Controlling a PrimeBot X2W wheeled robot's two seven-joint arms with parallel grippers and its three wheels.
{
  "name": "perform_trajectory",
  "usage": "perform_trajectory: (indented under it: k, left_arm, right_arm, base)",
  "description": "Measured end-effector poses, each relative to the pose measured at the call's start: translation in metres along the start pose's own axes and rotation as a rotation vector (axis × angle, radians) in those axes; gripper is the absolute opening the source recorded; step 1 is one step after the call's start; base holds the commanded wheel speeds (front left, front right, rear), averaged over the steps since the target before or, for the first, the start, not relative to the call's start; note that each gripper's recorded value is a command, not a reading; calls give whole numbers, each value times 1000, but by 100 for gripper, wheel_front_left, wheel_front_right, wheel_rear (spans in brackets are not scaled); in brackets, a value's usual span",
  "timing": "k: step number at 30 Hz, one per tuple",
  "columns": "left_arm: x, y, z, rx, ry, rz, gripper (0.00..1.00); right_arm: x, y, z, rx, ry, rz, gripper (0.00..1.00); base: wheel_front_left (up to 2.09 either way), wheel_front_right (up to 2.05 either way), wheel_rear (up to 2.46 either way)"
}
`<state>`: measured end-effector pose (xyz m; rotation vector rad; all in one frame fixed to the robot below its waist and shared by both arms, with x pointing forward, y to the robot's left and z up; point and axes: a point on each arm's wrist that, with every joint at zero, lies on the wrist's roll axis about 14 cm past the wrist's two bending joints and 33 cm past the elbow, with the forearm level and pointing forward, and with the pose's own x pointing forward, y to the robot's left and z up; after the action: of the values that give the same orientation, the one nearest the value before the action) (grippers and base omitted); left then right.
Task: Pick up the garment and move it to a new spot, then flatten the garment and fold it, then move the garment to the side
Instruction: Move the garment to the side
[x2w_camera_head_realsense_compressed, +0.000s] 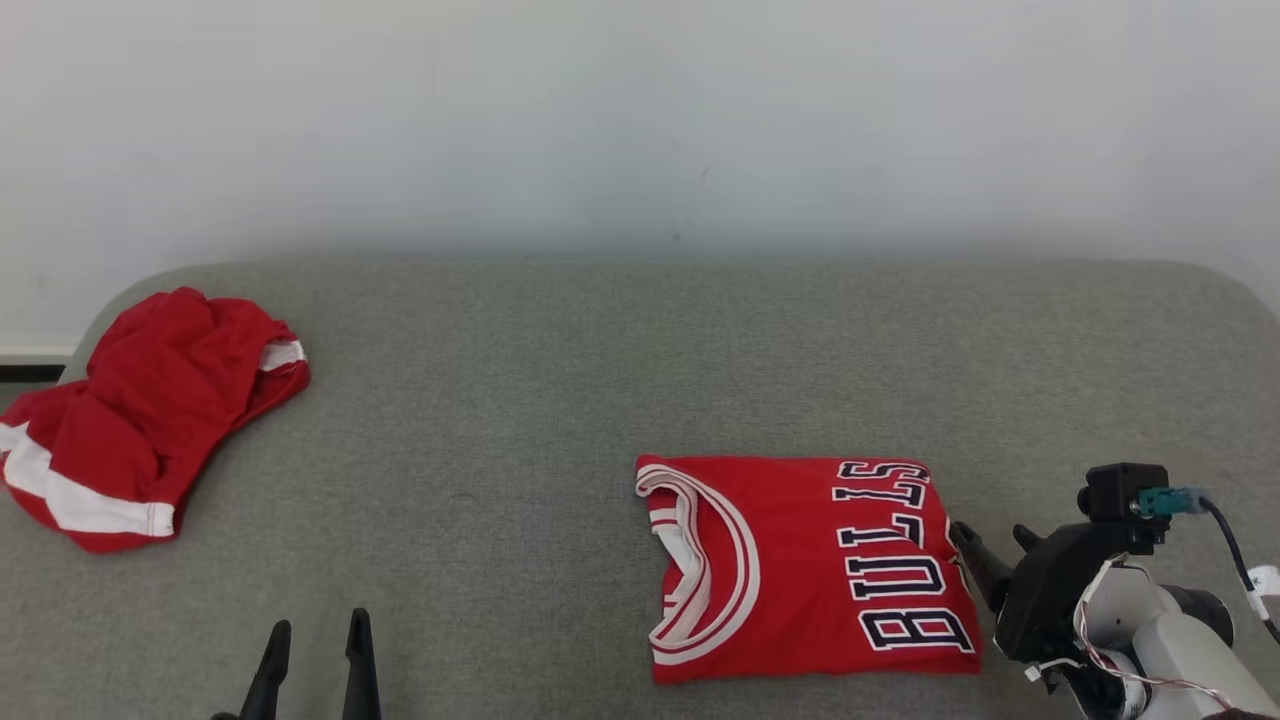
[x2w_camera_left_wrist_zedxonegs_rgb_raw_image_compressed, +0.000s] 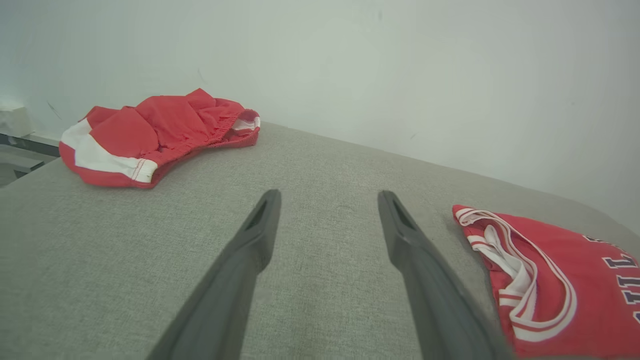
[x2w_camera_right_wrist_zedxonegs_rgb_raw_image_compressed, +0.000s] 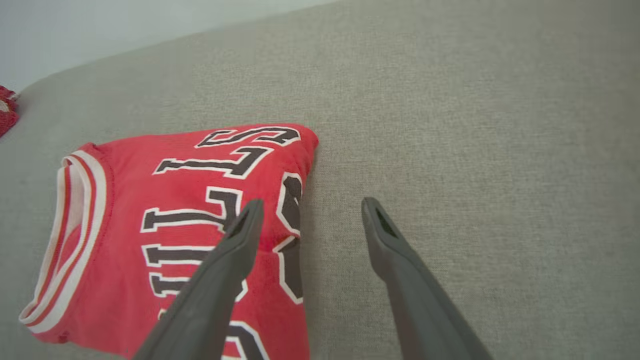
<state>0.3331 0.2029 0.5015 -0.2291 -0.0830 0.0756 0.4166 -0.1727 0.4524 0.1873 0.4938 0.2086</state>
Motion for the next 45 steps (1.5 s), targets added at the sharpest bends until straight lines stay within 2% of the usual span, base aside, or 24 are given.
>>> perform_trajectory:
  k: [5, 11, 14, 15, 16, 17, 18, 26, 32, 35, 45]
  left_arm:
    - [0, 9, 0, 1, 3, 32, 100]
    - [0, 21, -5, 5, 20, 72, 100]
    - [1, 25, -7, 7, 27, 87, 100]
    - [1, 27, -8, 7, 30, 92, 100]
    - [2, 27, -8, 7, 32, 93, 100]
    - [3, 27, -9, 7, 33, 92, 100]
    - [5, 26, -8, 6, 31, 91, 100]
    - [18, 15, -6, 3, 18, 54, 100]
    - [31, 4, -3, 1, 6, 15, 100]
    - [42, -6, -3, 3, -2, -19, 100]
    - [98, -62, -10, 6, -33, -204, 100]
  right_arm:
    - [24, 11, -13, 20, 131, 17, 100]
    - [38, 14, -58, 36, 349, 15, 100]
    - [44, 20, -65, 25, 413, 27, 100]
    - [45, 20, -67, 19, 430, 29, 95]
    - [46, 21, -69, 11, 445, 31, 62]
    - [48, 21, -70, 2, 456, 33, 40]
    - [49, 22, -69, -7, 457, 34, 0]
    - [52, 20, -54, -138, 425, 36, 0]
    - [52, 1, -15, -266, 354, 0, 0]
    - [50, -16, 2, -306, 330, -38, 0]
    - [31, -114, 56, -419, 269, -261, 0]
  base:
    - [0, 0, 0]
    - [0, 0, 0]
    - [0, 0, 0]
    - [0, 0, 0]
    - [0, 0, 0]
    - [0, 0, 0]
    - [0, 0, 0]
    - [0, 0, 0]
    - [0, 0, 0]
    - [0, 0, 0]
    - [0, 0, 0]
